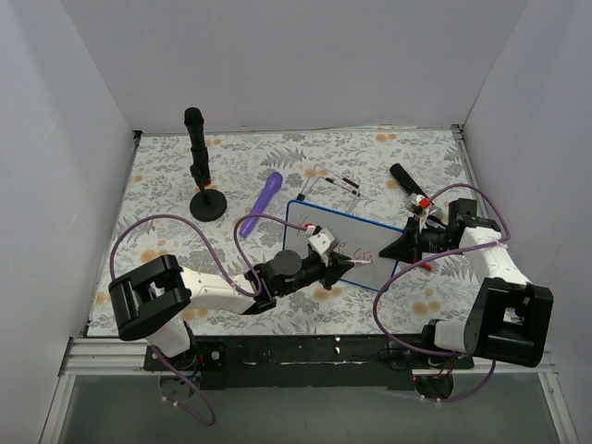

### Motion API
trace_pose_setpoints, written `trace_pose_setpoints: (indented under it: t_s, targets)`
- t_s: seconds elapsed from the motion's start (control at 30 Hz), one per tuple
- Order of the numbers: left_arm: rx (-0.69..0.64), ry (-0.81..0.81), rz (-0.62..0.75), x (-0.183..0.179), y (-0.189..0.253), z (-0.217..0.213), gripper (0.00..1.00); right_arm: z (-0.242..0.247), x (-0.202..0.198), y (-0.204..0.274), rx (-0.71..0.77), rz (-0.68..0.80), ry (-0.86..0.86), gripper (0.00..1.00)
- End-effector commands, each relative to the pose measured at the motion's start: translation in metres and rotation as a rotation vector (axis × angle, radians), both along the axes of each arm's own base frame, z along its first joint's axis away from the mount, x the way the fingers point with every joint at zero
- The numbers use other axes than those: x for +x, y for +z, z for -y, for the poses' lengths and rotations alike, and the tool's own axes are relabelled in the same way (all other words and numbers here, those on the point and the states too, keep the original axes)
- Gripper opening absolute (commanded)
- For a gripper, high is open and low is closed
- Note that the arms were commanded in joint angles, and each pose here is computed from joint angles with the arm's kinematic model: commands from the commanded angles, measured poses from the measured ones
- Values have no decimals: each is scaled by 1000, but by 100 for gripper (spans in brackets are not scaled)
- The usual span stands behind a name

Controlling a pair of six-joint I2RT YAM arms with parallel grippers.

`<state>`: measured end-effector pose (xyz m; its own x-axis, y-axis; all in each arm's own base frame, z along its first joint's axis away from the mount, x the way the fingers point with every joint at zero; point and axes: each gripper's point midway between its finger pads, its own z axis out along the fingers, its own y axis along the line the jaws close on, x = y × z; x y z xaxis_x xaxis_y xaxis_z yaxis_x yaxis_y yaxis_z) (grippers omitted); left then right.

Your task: Write a sentence on the whiteboard

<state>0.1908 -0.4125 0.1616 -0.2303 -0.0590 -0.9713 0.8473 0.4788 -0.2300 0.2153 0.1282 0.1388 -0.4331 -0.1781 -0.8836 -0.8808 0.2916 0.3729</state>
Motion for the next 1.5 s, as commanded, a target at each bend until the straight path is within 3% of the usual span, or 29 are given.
trace_pose_setpoints:
  t_s: [0.0, 0.23, 0.53, 0.73, 1.03, 1.47]
  targets:
    - [14, 16, 2, 4, -4, -3, 0, -3, 1, 11, 36, 17, 11, 1]
    - [-5, 11, 3, 3, 3, -2, 0, -3, 1, 10, 35, 15, 11, 1]
    - [-107, -66, 14, -16, 56, -9, 0, -3, 1, 10, 34, 15, 12, 1]
    - [-59, -150, -31, -44, 36, -32, 0, -3, 1, 9, 31, 15, 10, 1]
    - [-123, -29, -61, -49, 46, -88, 0, -3, 2, 8, 28, 13, 9, 1]
    - [-141, -12, -76, -49, 46, -91, 0, -3, 0, 9, 28, 26, 16, 1]
